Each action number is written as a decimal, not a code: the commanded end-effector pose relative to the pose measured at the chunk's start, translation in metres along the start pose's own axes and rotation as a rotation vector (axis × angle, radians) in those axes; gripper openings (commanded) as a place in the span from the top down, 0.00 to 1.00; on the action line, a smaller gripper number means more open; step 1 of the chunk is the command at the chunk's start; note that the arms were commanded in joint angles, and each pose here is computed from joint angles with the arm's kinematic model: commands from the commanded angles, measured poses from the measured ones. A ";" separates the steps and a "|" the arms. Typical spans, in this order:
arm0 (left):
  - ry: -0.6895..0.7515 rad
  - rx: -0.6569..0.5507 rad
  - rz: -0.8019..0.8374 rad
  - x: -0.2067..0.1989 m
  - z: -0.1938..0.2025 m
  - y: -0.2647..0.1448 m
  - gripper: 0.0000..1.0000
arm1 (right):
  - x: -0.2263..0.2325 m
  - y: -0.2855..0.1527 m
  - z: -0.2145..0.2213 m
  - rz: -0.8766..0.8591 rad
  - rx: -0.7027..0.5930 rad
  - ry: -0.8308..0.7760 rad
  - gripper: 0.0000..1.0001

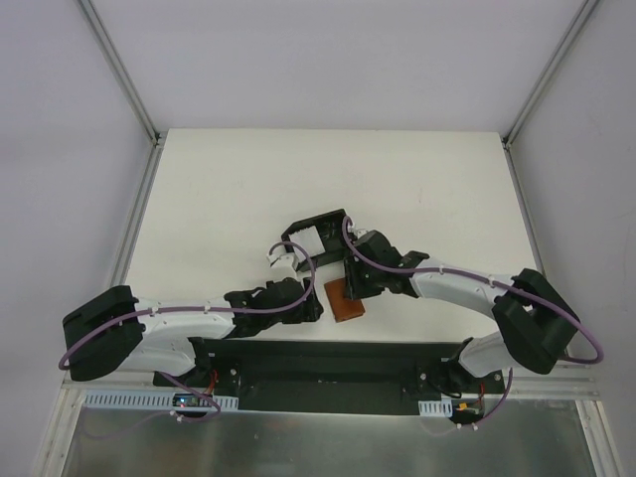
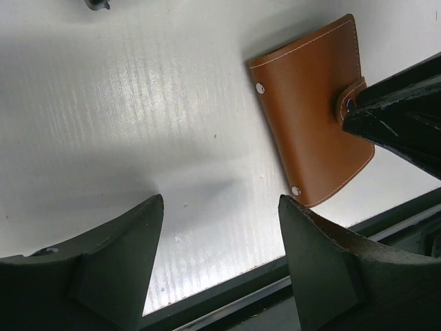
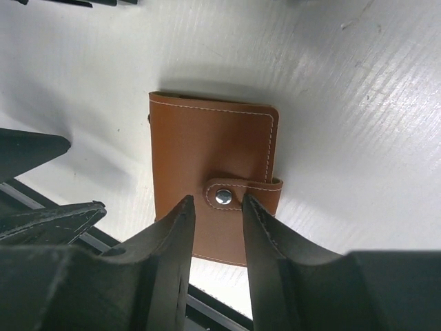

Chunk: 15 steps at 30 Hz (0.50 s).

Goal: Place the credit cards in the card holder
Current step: Close the card holder at the center of the board.

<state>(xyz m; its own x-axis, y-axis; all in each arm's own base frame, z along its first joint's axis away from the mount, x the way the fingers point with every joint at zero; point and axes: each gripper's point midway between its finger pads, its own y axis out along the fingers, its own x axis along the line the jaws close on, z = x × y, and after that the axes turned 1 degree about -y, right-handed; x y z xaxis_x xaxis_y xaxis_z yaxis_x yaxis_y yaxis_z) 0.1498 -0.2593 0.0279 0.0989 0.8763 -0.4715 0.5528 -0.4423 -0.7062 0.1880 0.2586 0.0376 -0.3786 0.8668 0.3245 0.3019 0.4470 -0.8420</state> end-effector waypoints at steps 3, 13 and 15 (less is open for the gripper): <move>0.065 0.067 -0.130 0.031 0.020 0.007 0.32 | 0.001 -0.007 -0.013 -0.010 -0.077 0.011 0.63; 0.048 0.124 -0.150 0.028 0.033 0.021 0.35 | -0.001 0.011 0.004 -0.021 -0.016 0.041 0.63; 0.045 0.129 -0.135 0.027 0.036 0.023 0.34 | -0.002 0.013 0.007 -0.021 -0.007 0.044 0.63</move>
<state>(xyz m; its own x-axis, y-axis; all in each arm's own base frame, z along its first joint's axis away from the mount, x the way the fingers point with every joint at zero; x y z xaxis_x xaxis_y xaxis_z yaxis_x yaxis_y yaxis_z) 0.1632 -0.2838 0.0233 0.0942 0.8780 -0.4692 0.5567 -0.4372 -0.7064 0.1922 0.2628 0.0367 -0.3683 0.8603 0.3525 0.3272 0.4749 -0.8170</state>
